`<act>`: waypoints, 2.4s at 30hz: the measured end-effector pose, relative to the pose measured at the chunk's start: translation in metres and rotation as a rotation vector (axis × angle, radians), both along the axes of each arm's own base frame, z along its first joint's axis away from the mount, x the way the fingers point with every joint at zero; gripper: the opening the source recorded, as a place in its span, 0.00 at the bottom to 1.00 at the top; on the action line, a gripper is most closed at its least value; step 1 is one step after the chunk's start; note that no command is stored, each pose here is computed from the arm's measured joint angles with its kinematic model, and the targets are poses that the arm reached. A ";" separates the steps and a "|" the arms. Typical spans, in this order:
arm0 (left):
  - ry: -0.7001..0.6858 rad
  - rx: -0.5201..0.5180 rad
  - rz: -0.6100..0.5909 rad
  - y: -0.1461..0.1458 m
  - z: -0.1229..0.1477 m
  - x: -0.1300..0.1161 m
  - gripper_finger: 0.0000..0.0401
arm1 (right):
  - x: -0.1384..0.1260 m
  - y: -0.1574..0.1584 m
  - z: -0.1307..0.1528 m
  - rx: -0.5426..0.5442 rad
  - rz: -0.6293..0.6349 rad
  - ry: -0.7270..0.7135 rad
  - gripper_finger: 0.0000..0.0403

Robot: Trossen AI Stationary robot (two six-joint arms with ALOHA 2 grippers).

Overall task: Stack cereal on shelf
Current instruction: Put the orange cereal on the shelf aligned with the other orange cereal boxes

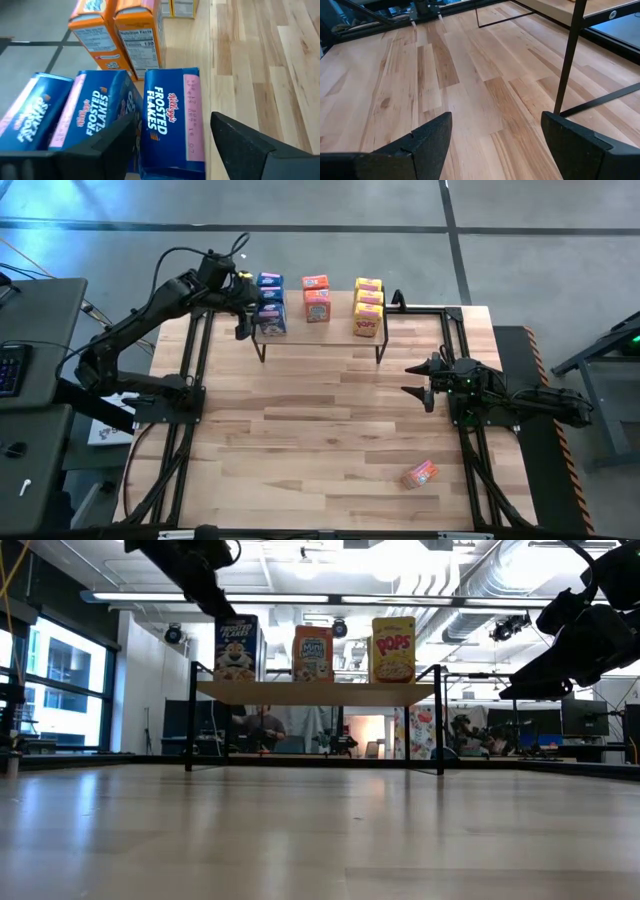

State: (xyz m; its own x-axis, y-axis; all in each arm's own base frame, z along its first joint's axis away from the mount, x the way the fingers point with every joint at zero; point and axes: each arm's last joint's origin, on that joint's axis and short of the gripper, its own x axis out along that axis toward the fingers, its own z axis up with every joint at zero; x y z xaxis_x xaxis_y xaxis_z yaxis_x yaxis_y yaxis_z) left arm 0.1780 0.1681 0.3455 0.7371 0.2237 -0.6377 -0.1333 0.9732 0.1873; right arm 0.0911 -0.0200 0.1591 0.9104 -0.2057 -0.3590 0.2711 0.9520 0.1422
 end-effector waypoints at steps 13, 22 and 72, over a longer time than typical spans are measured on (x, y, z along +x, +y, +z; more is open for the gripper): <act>-0.076 0.039 0.024 -0.019 0.020 -0.014 0.67 | 0.000 0.000 0.000 0.000 0.000 0.000 0.74; -0.125 0.044 0.096 -0.045 0.035 -0.019 0.67 | 0.000 0.000 0.000 0.000 0.000 0.000 0.74; -0.375 -0.076 -0.084 -0.154 0.022 0.109 0.67 | 0.000 -0.001 0.000 -0.135 0.004 0.031 0.74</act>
State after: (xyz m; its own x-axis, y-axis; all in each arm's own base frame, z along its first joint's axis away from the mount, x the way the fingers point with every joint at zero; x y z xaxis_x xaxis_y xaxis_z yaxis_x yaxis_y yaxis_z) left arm 0.2870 0.0141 0.3672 0.9361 0.1148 -0.3326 -0.0978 0.9929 0.0676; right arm 0.0908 -0.0214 0.1592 0.9001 -0.2502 -0.3567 0.2695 0.9630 0.0045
